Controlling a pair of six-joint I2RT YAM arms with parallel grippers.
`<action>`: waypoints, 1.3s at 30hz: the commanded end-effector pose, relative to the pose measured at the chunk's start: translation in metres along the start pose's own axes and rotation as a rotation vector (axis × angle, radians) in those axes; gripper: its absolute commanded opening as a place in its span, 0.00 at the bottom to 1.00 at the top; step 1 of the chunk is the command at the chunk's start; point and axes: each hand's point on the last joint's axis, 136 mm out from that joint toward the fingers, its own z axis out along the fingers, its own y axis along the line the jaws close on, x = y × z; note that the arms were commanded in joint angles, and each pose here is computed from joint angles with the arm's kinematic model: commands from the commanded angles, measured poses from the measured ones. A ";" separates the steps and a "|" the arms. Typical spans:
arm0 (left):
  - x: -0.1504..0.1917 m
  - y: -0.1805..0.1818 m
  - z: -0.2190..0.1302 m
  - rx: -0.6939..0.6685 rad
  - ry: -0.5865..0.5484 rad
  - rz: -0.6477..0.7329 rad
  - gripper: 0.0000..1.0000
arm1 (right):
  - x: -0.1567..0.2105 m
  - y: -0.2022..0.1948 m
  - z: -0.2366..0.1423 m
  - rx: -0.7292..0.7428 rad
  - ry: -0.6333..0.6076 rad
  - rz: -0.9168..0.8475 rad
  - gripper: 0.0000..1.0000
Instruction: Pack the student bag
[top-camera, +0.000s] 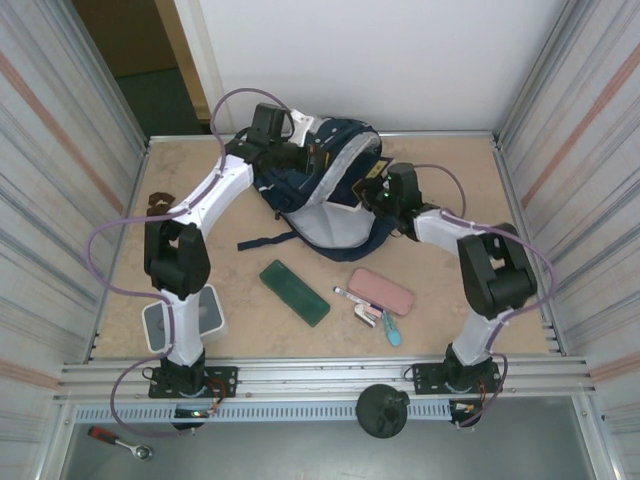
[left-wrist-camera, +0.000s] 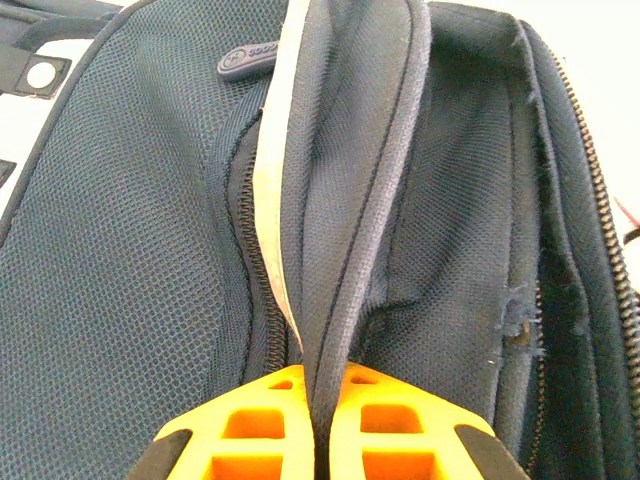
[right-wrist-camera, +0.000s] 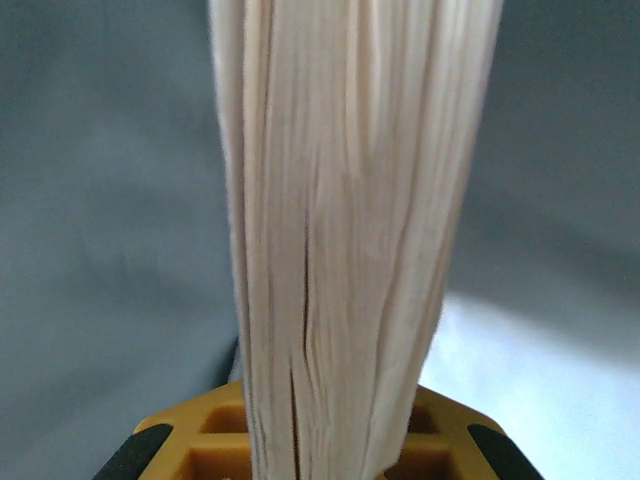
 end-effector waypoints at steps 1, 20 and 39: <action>-0.058 -0.026 -0.027 0.114 -0.173 0.075 0.00 | -0.013 0.033 0.028 -0.097 -0.067 0.023 0.02; -0.057 -0.014 -0.022 0.141 -0.174 0.026 0.00 | -0.007 0.024 0.059 -0.022 -0.032 -0.068 0.42; 0.024 0.011 0.060 -0.046 0.018 -0.004 0.35 | 0.008 -0.099 -0.122 0.373 -0.022 -0.301 0.45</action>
